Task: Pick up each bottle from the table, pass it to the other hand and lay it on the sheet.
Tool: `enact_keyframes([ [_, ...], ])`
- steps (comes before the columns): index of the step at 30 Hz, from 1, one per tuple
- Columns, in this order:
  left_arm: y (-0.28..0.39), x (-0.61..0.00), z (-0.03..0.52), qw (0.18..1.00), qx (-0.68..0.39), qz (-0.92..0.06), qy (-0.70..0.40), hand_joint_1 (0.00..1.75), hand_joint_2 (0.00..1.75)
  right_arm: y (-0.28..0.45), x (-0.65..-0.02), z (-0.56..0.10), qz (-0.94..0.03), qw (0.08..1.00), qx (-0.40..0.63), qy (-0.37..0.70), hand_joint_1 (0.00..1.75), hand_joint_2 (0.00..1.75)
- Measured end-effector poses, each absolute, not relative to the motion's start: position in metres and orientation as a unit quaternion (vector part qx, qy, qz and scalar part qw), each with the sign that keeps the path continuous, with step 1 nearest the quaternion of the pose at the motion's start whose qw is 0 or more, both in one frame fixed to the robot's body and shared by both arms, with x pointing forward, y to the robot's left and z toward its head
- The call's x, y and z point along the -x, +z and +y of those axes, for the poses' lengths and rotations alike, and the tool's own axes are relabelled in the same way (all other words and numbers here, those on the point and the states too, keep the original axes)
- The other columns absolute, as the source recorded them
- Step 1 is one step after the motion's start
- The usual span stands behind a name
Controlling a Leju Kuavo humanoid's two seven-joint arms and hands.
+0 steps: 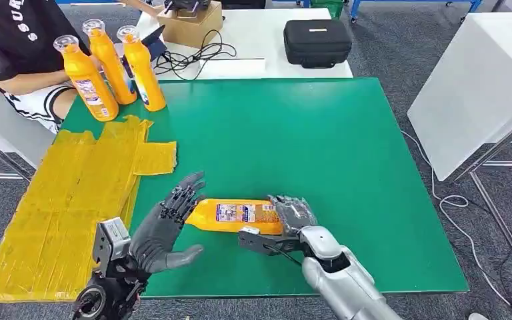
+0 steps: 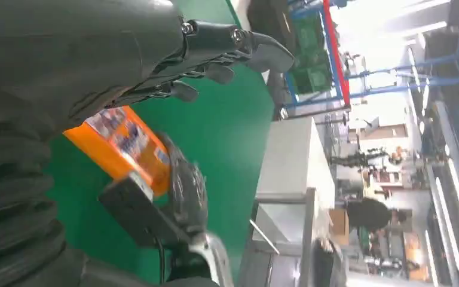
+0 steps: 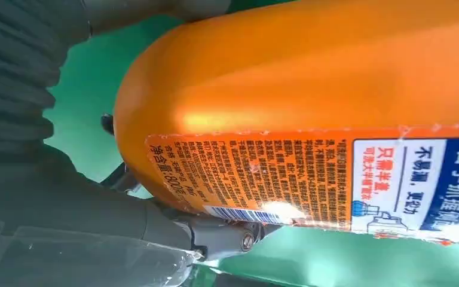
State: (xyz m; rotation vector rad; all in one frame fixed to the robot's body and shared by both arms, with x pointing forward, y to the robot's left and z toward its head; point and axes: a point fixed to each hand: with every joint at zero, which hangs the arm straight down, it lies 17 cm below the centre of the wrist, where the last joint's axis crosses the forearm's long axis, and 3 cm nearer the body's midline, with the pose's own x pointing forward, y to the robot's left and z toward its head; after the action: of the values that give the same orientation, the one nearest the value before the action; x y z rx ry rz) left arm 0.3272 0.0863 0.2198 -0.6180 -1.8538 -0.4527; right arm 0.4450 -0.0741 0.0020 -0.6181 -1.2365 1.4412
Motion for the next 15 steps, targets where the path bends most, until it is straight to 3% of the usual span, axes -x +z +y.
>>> enact_keyframes([
  [15, 0.206, -0.325, 0.095, 0.557, 0.249, -0.771, -0.18, 0.0, 1.75, 0.001, -0.407, -0.092, -0.532, 0.539, 0.274, 0.593, 1.75, 1.75],
])
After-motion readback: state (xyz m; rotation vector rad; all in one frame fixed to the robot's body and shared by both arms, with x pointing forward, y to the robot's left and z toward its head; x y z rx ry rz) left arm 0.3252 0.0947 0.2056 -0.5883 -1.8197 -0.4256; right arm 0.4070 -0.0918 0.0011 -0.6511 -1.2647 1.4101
